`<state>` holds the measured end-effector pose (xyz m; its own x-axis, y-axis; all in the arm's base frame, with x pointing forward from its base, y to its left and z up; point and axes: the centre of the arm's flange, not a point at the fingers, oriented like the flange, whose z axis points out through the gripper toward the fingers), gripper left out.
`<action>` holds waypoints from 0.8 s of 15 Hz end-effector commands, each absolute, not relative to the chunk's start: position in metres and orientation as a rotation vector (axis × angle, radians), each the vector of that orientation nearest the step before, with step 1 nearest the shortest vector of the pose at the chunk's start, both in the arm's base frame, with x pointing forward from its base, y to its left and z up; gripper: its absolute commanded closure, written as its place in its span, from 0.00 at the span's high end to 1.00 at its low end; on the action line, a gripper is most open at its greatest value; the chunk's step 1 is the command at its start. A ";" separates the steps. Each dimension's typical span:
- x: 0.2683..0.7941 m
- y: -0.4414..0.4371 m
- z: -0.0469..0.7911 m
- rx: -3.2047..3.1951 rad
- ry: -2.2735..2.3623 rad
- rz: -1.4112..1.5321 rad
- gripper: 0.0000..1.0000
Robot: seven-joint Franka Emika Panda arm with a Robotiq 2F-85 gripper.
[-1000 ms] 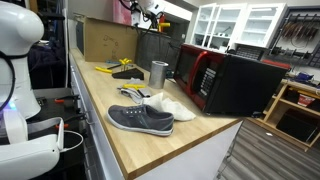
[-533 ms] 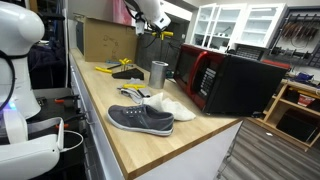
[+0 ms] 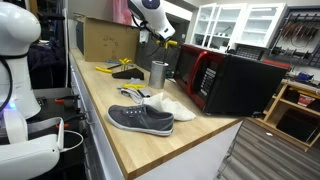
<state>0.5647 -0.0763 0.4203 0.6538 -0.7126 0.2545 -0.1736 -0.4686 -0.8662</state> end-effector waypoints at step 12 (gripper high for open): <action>0.552 -0.094 0.361 -1.891 0.836 -0.724 0.06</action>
<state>0.5642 -0.0927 0.3663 0.6081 -0.7837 0.1265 -0.2746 -0.3572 -0.8927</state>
